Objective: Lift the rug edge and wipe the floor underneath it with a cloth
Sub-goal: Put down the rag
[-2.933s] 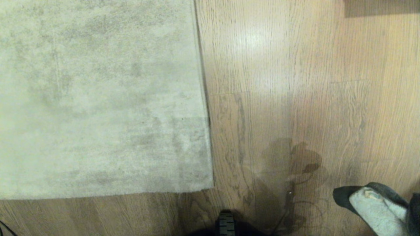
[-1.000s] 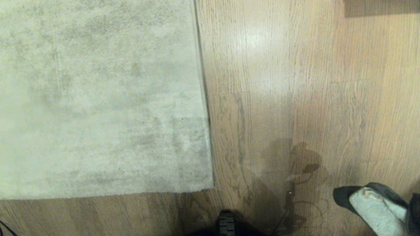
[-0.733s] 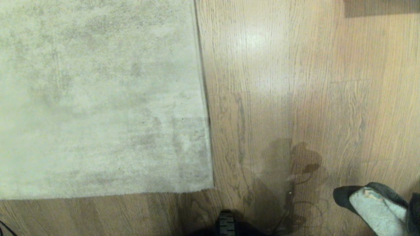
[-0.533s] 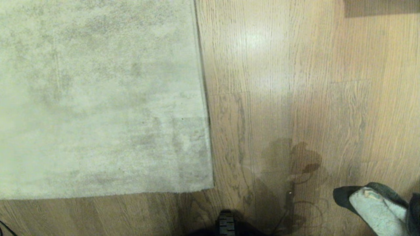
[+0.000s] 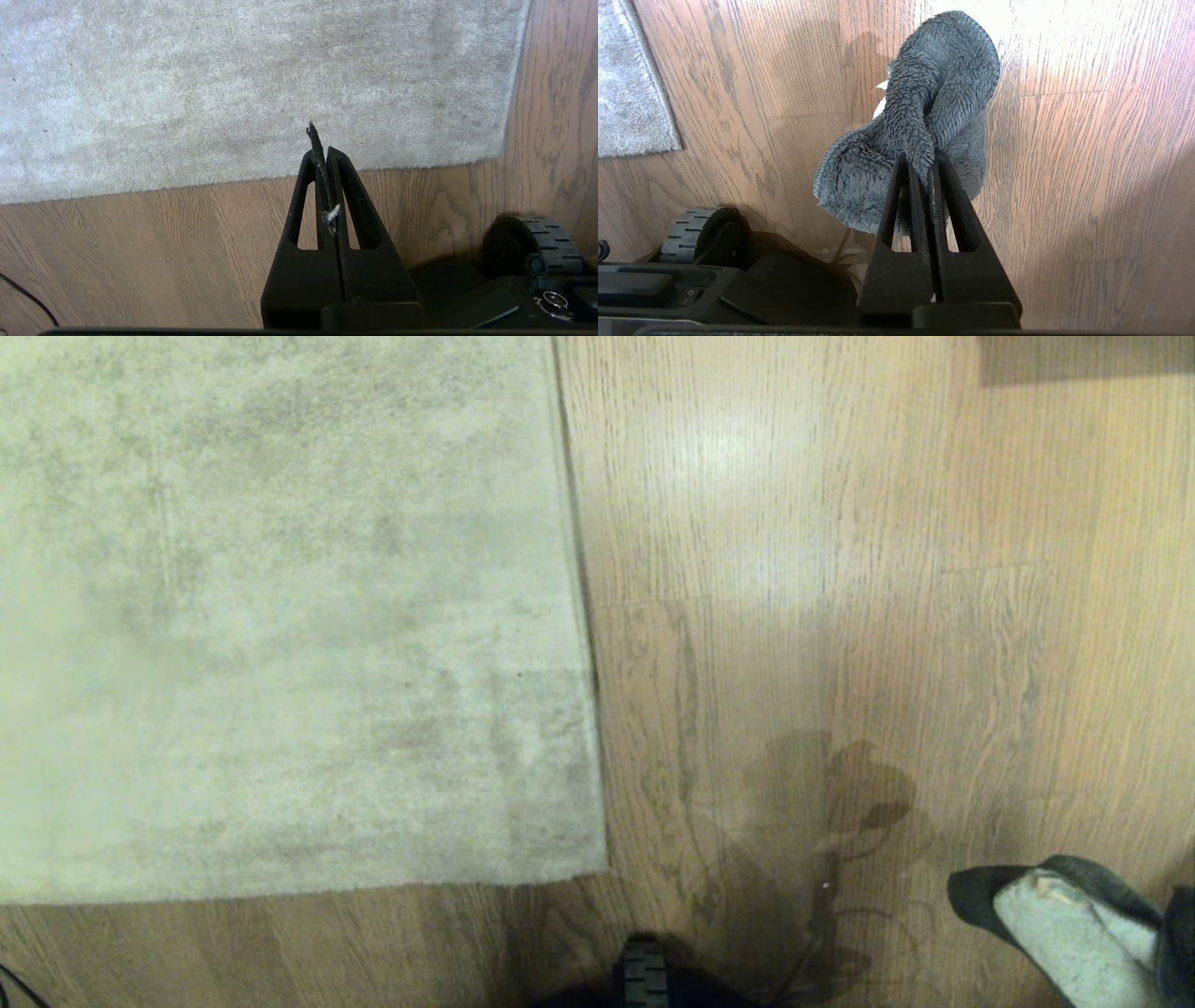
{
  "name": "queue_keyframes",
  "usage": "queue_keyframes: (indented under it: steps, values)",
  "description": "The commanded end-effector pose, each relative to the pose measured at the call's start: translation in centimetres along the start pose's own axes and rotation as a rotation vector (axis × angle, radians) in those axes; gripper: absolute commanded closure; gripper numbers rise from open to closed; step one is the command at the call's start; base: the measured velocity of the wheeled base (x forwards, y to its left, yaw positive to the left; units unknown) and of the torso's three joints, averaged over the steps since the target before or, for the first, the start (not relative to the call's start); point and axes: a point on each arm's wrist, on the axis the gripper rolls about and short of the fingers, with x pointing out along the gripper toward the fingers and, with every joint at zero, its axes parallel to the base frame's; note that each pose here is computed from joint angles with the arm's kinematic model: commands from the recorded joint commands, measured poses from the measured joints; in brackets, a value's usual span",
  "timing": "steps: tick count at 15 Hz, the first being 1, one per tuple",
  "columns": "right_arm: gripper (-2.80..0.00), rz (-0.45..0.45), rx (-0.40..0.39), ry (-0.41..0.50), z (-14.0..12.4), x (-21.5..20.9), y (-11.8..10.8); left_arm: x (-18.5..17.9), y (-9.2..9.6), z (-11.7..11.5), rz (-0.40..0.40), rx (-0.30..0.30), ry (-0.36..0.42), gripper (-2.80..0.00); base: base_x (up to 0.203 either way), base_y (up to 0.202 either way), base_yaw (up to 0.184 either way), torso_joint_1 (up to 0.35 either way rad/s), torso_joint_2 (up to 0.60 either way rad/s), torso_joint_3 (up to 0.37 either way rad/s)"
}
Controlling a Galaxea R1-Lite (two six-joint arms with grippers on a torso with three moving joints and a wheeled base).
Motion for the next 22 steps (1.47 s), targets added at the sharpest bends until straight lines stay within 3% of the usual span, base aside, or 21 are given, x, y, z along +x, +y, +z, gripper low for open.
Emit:
queue_keyframes:
  steps: [1, 22]
  values:
    - [0.00, 0.001, 0.000, -0.001, 0.01, 0.00, 0.00, -0.03, 0.00, 0.00, -0.001, -0.001, -0.004, 0.00, 0.000, 0.000, 0.000, 0.000, 0.00, 0.000]
    - [0.00, 0.001, 0.000, 0.002, 0.00, 0.01, 0.00, -0.03, 0.00, 0.00, 0.002, -0.003, -0.004, 0.00, 0.000, 0.000, 0.000, 0.000, 0.00, 0.000]
